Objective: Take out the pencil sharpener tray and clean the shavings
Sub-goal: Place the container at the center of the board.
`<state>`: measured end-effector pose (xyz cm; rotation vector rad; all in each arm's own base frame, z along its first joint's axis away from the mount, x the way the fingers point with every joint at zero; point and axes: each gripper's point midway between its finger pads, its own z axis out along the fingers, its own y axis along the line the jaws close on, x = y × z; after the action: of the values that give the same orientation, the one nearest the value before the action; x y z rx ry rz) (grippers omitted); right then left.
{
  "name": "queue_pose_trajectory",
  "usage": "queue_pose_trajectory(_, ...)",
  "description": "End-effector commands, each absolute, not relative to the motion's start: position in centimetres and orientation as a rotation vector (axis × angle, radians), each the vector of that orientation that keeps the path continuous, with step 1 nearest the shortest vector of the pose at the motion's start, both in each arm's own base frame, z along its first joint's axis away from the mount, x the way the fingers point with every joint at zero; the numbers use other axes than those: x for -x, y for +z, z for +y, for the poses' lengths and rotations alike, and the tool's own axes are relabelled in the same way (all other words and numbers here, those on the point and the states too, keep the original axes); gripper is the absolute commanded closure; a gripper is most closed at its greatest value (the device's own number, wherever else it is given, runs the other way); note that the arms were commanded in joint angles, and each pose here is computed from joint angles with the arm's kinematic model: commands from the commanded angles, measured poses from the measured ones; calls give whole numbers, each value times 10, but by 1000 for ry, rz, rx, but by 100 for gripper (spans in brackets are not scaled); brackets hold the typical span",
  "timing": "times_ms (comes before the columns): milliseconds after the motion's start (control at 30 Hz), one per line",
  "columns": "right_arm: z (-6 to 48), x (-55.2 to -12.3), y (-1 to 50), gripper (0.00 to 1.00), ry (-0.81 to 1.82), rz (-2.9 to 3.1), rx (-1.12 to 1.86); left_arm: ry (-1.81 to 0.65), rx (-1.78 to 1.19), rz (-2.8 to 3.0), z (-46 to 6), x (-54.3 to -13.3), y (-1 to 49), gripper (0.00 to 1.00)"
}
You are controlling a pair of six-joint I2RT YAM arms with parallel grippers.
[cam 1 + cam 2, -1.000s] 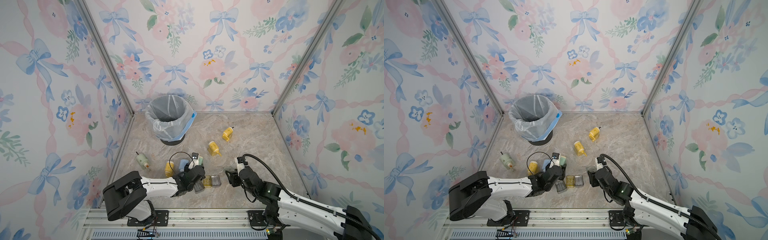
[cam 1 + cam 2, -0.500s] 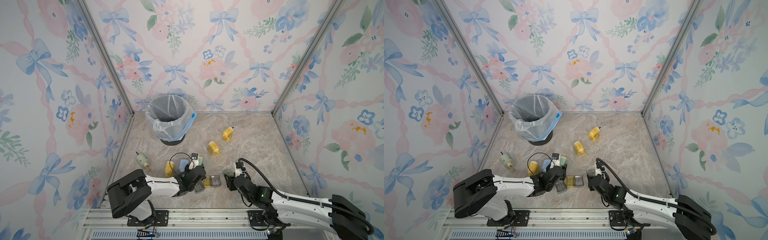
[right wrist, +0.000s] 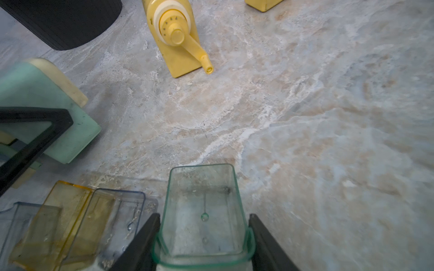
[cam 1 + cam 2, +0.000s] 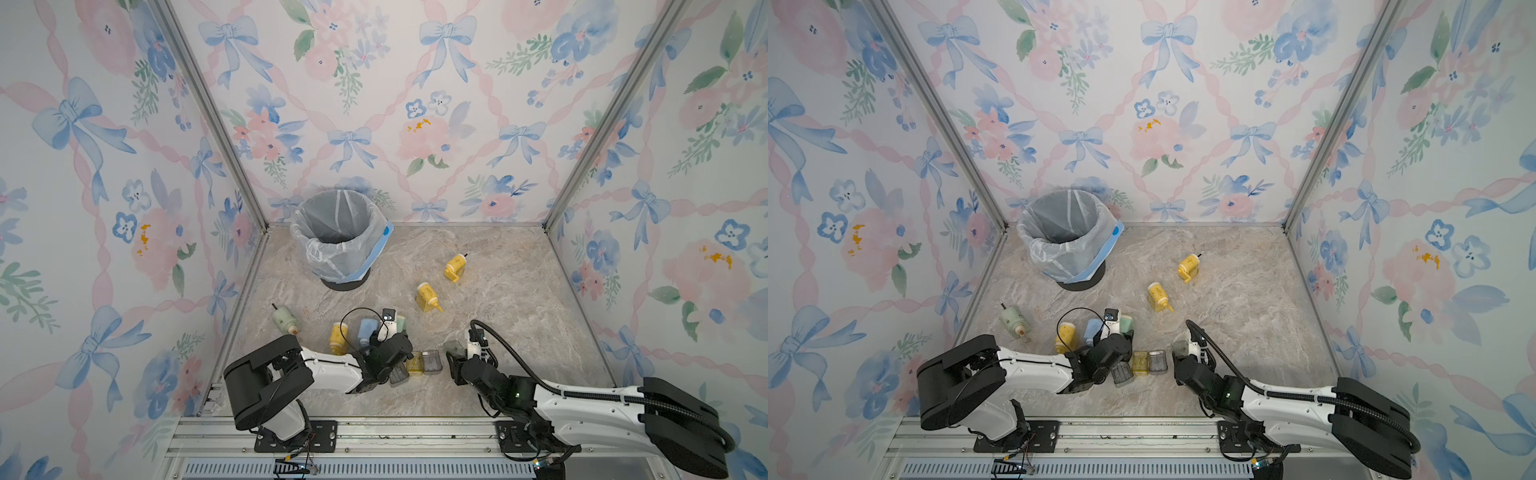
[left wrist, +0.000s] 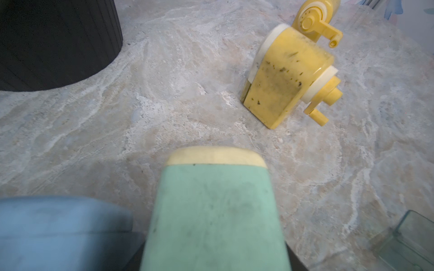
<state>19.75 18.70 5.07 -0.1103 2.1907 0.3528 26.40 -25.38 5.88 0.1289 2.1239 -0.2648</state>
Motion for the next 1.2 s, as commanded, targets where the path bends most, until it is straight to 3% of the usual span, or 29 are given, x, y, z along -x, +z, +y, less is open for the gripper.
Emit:
queue_pose_trajectory(0, 193, -198, 54, 44, 367, 2178, 87, -270, -91, 2102, -253, -266, 60, 100)
queue_pose_trajectory(267, 201, -193, 57, 33, 365, 2186, 121, -267, -85, 2102, -251, -266, 58, 100)
queue_pose_trajectory(567, 197, -193, 78, 29, 390, 2153, 95, -260, -76, 2108, -246, -264, 54, 100)
queue_pose_trajectory(667, 194, -194, 89, 28, 387, 2132, 88, -264, -74, 2108, -246, -264, 54, 95)
queue_pose_trajectory(800, 189, -196, 98, 27, 379, 2114, 81, -267, -78, 2110, -248, -264, 54, 80)
queue_pose_trajectory(1167, 186, -196, 104, 27, 382, 2106, 64, -256, -84, 2117, -249, -264, 50, 63)
